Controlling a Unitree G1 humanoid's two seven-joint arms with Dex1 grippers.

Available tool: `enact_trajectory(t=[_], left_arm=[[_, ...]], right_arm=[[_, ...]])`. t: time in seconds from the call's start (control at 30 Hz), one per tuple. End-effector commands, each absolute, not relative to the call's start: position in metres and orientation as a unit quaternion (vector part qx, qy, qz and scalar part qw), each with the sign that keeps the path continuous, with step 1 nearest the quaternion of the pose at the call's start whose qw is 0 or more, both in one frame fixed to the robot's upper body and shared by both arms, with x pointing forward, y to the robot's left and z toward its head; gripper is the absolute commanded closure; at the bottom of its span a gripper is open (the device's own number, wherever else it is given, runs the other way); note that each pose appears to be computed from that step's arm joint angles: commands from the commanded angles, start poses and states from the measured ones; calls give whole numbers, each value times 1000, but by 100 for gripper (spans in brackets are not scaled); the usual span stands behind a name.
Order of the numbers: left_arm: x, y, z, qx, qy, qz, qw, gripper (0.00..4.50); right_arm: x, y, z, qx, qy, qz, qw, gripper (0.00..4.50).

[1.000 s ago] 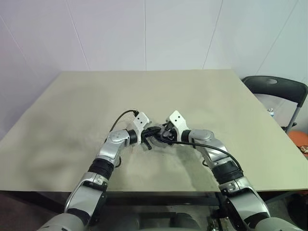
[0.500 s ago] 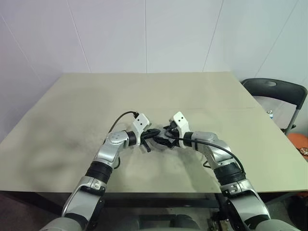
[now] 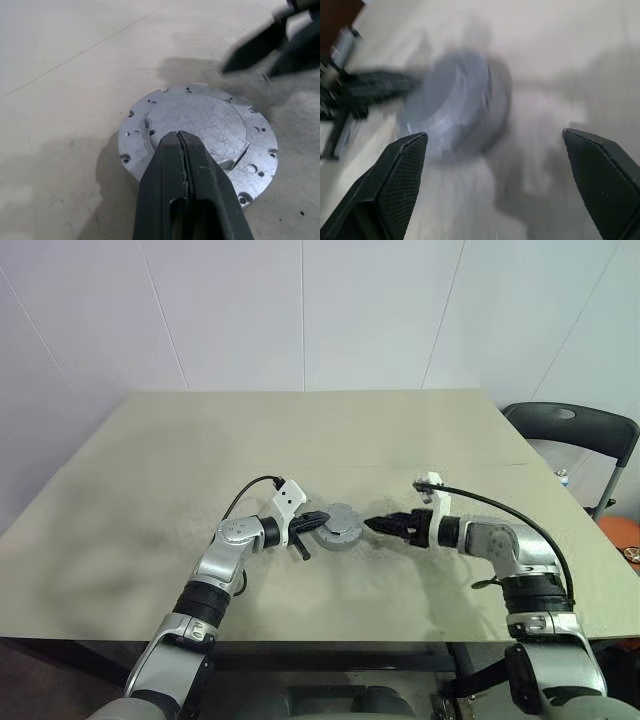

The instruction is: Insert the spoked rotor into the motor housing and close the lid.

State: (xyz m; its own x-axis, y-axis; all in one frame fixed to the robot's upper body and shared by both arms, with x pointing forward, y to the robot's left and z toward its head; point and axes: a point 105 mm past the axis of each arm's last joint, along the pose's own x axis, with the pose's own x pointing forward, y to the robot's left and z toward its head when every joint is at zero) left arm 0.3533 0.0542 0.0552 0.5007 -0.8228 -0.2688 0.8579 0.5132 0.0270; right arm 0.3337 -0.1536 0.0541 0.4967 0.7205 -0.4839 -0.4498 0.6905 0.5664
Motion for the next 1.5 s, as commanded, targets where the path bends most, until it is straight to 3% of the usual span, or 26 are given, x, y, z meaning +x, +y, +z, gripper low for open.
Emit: enact_trajectory(t=[0.03, 0.5, 0.6, 0.83, 1.0, 1.2, 1.33, 1.5], left_arm=[[345, 51, 38, 80, 147, -501, 849, 450], [355, 49, 48, 95, 132, -500, 851, 450], [357, 52, 51, 96, 127, -496, 854, 450], [361, 70, 55, 99, 124, -479, 864, 450], [365, 78, 57, 99, 122, -467, 870, 450], [379, 81, 80, 62, 66, -428, 899, 450], [393, 88, 114, -39, 8, -383, 923, 450], [404, 123, 141, -241, -19, -312, 919, 450]], right_arm=[[337, -139, 69, 188, 359, 355, 842, 2], [360, -36, 83, 333, 362, 362, 792, 2], [363, -35, 82, 368, 362, 354, 780, 56], [362, -39, 89, 375, 354, 370, 773, 250], [359, -43, 82, 355, 368, 369, 776, 324], [360, -50, 72, 347, 370, 352, 787, 324], [363, -51, 72, 360, 360, 347, 788, 324], [383, -59, 99, 459, 274, 341, 774, 324]])
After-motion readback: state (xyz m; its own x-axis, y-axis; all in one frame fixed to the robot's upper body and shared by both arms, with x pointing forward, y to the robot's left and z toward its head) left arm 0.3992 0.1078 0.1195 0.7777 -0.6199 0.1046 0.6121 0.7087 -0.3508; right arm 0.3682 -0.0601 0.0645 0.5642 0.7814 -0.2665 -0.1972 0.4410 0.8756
